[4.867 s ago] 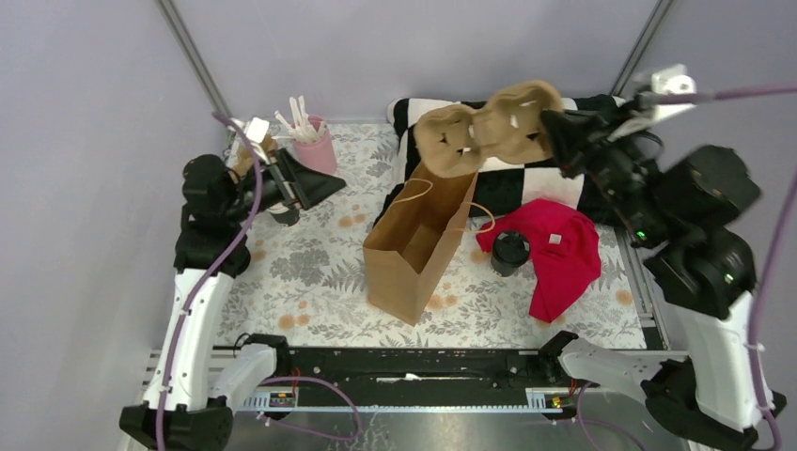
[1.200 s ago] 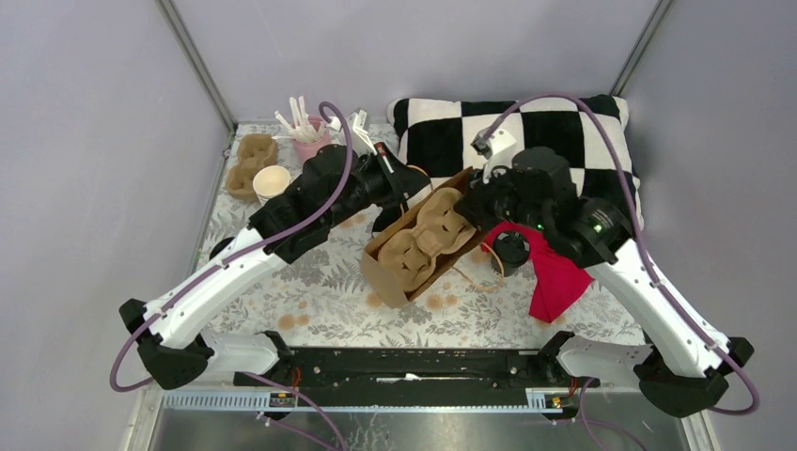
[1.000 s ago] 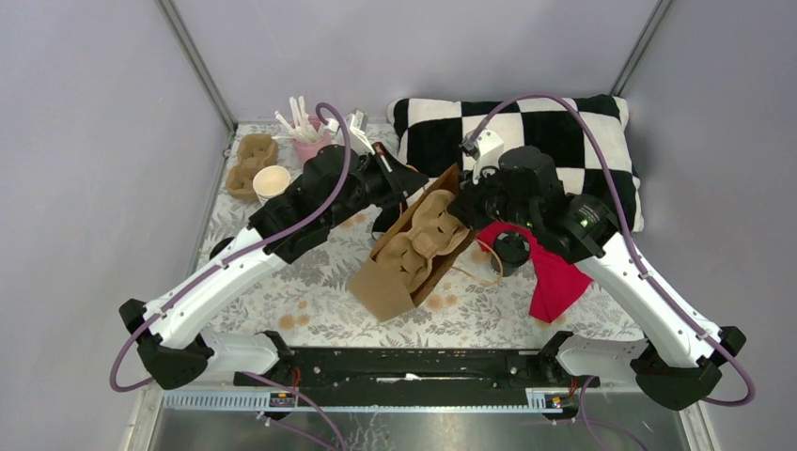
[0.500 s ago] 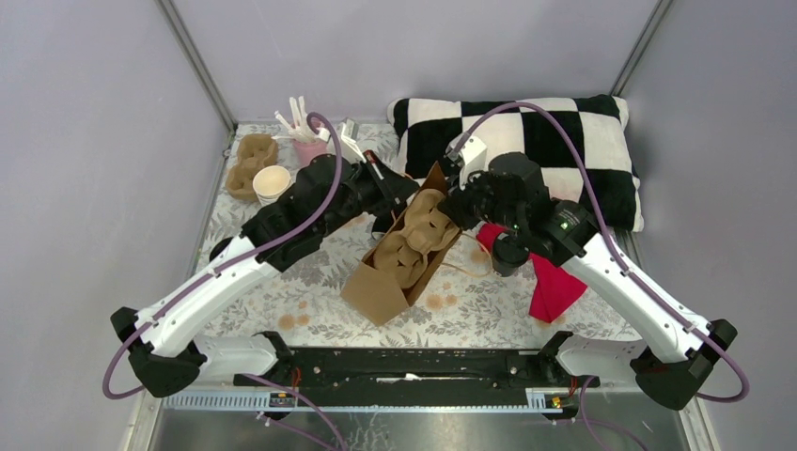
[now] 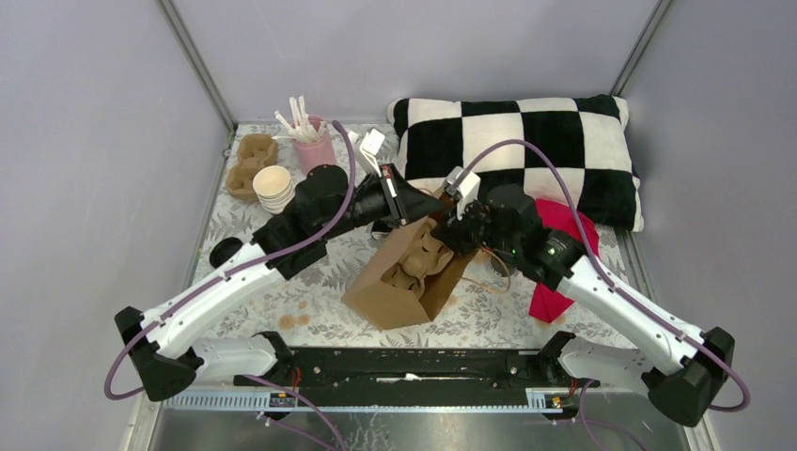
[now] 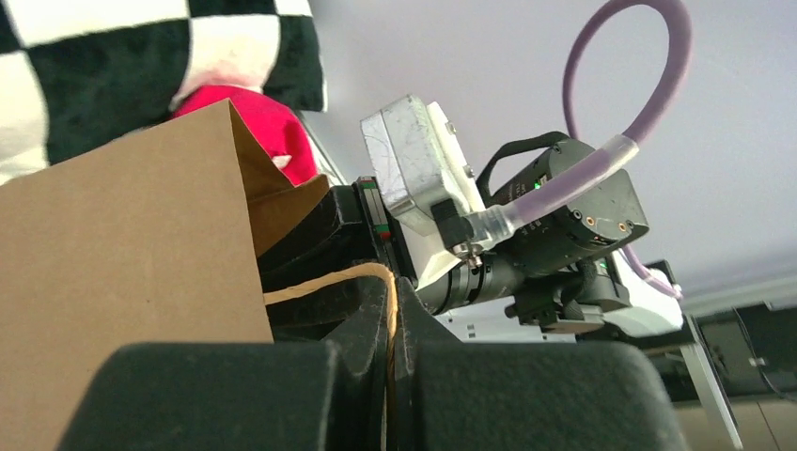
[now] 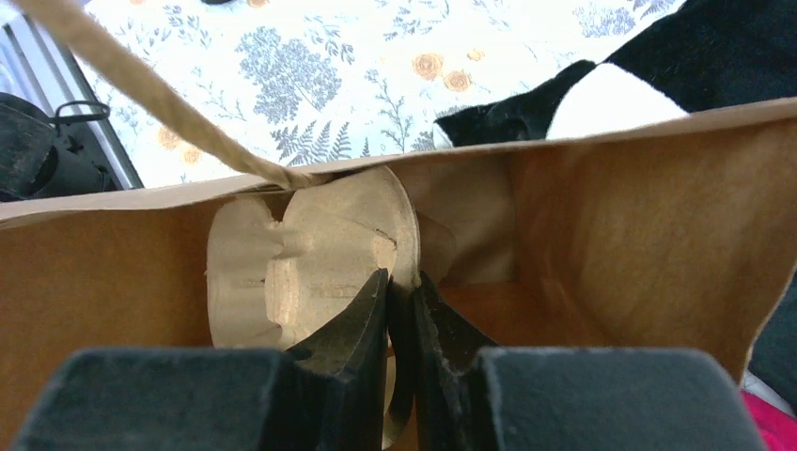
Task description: Pack the takeout coffee
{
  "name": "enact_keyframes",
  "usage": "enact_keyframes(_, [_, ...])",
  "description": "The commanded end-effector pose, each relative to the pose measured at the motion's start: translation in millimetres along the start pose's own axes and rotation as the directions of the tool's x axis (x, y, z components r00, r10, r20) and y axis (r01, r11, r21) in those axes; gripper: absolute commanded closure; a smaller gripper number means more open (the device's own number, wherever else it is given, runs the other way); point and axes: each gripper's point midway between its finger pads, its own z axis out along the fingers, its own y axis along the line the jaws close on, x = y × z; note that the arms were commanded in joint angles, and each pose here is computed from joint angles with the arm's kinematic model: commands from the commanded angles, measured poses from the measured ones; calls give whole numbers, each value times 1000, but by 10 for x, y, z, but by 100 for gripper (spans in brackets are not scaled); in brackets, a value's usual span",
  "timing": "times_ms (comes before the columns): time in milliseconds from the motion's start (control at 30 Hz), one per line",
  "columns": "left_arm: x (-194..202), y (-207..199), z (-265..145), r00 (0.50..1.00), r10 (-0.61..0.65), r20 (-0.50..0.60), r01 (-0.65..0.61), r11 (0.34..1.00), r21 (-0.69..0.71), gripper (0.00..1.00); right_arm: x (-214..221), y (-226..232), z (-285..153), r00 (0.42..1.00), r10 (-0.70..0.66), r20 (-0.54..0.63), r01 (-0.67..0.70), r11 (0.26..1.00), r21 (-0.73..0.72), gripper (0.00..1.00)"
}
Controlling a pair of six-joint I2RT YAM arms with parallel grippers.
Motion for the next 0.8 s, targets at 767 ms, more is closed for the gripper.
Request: enact_keyframes(767, [147,-587,-300,992,121,23,-120,907,402,100,-152,80,-176,954,-210,213,218,976,-17,100])
